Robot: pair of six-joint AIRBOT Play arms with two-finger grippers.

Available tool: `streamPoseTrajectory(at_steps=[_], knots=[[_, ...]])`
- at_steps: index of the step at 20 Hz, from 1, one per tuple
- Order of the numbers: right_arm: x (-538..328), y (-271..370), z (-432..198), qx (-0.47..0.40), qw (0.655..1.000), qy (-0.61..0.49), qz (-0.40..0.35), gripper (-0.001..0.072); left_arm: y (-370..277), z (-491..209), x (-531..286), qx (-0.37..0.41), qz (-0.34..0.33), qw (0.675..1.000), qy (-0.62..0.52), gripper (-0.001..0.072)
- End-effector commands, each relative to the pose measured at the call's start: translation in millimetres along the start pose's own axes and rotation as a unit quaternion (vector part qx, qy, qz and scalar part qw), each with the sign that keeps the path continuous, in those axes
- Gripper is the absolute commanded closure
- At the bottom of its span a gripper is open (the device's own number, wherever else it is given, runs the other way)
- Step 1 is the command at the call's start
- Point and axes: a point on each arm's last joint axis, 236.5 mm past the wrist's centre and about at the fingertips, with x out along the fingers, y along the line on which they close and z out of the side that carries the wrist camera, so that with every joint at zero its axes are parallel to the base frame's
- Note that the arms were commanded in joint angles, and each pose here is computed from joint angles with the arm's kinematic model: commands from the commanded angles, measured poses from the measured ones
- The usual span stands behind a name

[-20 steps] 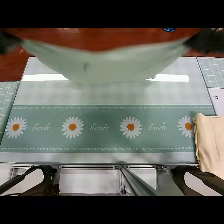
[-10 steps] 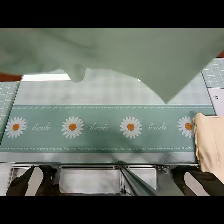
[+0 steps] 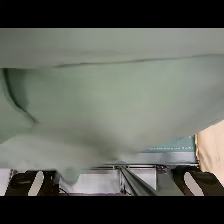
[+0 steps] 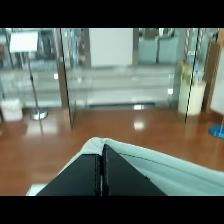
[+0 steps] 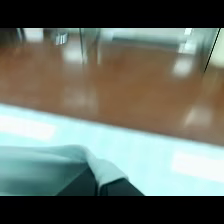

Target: Fold the shirts.

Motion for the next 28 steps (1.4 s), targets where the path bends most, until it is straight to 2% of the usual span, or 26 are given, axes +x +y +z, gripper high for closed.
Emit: streamPoseTrajectory(at_steps=[1, 7, 13, 16, 21, 25, 28], knots=[[40.5, -3.2, -48.1, 0.037, 0.996, 0.081, 0.025, 0.0679, 14.4, -68.6, 43.0, -0.018, 0.014, 0.993, 0.112, 0.0692], [164.7, -28.8, -142.8, 0.117, 0.970, 0.204, 0.064, 0.0679, 6.4, -223.2, 181.7, -0.071, -0.012, 0.945, 0.320, 0.0691], [319.3, -87.7, -214.8, 0.201, 0.943, 0.262, 0.042, 0.0679, -10.9, -365.8, 319.8, -0.158, -0.034, 0.895, 0.416, 0.0692], [386.8, -111.1, -249.8, 0.227, 0.928, 0.294, 0.038, 0.0679, -20.0, -430.8, 362.6, -0.207, -0.032, 0.861, 0.463, 0.0692], [450.1, -131.6, -281.3, 0.258, 0.907, 0.331, 0.036, 0.0679, -44.6, -490.8, 383.9, -0.276, -0.052, 0.813, 0.511, 0.0691], [438.6, -136.2, -291.4, 0.240, 0.897, 0.370, 0.043, 0.0679, -33.1, -492.1, 360.9, -0.241, -0.080, 0.796, 0.550, 0.0691], [393.2, -123.3, -323.3, 0.219, 0.851, 0.469, 0.091, 0.0679, -24.8, -495.5, 312.2, -0.174, -0.143, 0.752, 0.619, 0.0691]])
